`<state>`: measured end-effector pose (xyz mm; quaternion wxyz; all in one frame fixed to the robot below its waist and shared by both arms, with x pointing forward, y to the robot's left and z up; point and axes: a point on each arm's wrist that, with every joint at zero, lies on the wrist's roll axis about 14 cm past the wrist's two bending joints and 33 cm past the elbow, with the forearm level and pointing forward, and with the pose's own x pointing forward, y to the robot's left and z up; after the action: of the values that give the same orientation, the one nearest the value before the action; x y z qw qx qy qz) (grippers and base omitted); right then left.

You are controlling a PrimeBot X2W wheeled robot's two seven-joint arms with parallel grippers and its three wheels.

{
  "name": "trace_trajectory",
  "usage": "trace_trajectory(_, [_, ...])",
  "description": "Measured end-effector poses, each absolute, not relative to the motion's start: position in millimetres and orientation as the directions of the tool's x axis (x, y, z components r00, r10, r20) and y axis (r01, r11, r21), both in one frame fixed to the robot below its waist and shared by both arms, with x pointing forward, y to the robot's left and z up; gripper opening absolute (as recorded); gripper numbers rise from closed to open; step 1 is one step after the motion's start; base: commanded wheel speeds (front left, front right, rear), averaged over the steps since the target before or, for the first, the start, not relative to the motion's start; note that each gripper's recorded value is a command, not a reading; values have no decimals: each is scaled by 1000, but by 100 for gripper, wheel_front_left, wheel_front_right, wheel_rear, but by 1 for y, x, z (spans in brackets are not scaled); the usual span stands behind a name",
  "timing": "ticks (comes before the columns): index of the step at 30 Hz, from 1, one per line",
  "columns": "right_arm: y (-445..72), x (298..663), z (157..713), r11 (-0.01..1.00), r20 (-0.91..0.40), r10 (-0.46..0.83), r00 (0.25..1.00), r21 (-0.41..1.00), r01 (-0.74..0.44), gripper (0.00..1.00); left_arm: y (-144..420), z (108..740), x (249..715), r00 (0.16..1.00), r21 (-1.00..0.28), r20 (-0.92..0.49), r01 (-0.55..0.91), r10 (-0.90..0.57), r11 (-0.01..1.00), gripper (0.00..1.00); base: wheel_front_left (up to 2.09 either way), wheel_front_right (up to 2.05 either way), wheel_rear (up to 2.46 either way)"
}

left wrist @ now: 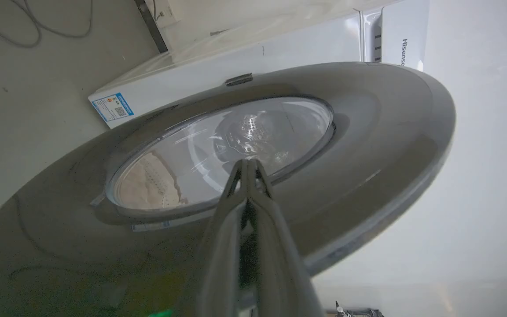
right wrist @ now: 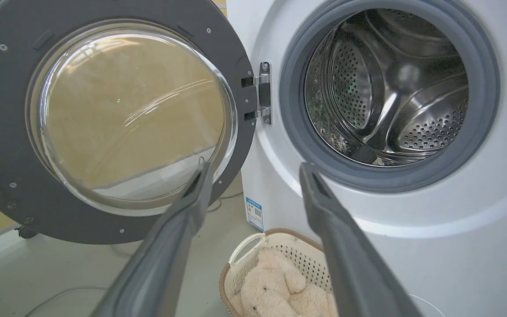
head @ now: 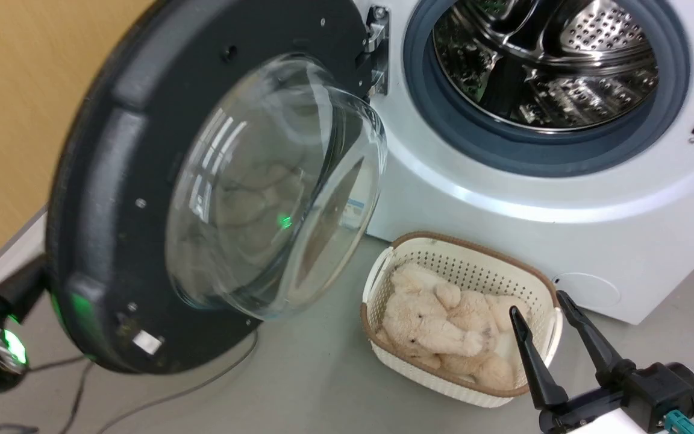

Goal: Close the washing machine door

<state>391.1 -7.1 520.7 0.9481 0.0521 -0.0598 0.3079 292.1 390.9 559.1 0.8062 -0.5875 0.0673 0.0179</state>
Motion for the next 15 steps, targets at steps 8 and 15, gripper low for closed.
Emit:
trace_trajectory(8, [-22, 389, 529, 834, 163, 534, 830, 56, -548, 100, 321, 548, 289, 948, -955, -148, -63, -281, 289, 0, 0, 0, 0])
trace_trajectory(15, [-44, 388, 531, 870, 167, 476, 863, 54, -490, 100, 242, 543, 293, 867, -969, -132, -12, -481, 246, 0, 0, 0, 0])
